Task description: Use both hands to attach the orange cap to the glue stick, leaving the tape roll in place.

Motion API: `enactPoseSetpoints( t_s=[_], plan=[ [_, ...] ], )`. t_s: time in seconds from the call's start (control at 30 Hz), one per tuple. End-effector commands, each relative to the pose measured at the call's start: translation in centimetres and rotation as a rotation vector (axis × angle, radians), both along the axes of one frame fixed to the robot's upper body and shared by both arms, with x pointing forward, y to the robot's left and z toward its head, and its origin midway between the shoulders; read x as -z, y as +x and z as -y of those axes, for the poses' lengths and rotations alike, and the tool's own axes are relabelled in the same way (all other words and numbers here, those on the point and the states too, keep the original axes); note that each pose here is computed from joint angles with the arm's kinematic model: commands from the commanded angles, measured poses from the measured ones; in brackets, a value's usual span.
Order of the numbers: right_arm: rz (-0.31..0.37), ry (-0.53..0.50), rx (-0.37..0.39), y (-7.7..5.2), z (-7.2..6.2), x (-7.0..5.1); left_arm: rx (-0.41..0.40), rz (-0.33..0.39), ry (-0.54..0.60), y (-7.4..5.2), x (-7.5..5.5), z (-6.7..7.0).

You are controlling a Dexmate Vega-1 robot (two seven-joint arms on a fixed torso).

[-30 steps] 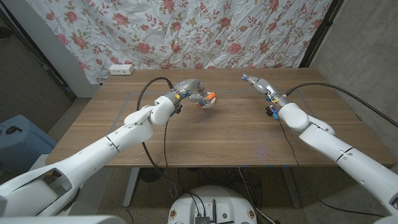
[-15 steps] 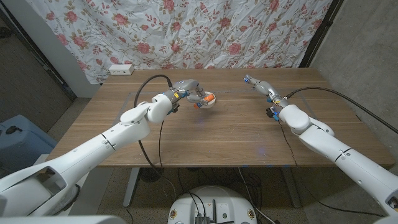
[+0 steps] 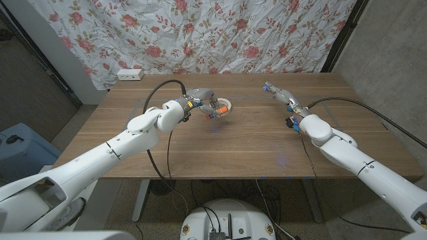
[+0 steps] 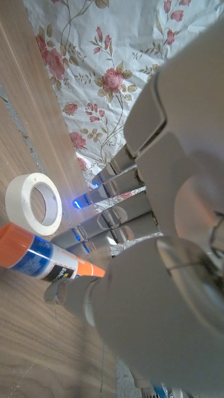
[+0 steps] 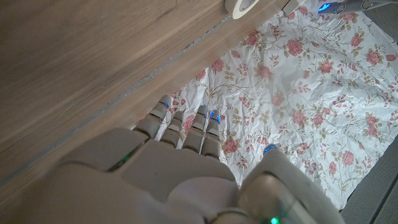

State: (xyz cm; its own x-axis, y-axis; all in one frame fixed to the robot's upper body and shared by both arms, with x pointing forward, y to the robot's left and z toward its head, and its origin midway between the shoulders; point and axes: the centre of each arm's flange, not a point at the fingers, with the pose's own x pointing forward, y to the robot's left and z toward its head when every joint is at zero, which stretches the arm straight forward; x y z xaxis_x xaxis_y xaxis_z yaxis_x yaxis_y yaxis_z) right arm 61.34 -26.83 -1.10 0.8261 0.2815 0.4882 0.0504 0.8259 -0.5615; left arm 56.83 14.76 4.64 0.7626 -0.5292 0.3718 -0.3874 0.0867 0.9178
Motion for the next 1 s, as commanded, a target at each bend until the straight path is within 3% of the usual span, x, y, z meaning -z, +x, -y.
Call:
enactPoseSetpoints(
  t_s=[0.03, 0.43, 1.0],
  plan=[
    [-0.025, 0.050, -0.007, 0.6, 0.2, 1.0, -0.031, -0.009, 0.087, -0.2, 0.4, 0.0],
    [-0.043, 0.142, -0.044, 1.4, 0.6, 1.9, -0.096, 0.004, 0.196, -0.6, 0.9, 0.1],
    [-0.077, 0.277, -0.112, 2.2, 1.6, 3.3, -0.135, 0.007, 0.289, 0.1, 3.2, 0.5]
  ],
)
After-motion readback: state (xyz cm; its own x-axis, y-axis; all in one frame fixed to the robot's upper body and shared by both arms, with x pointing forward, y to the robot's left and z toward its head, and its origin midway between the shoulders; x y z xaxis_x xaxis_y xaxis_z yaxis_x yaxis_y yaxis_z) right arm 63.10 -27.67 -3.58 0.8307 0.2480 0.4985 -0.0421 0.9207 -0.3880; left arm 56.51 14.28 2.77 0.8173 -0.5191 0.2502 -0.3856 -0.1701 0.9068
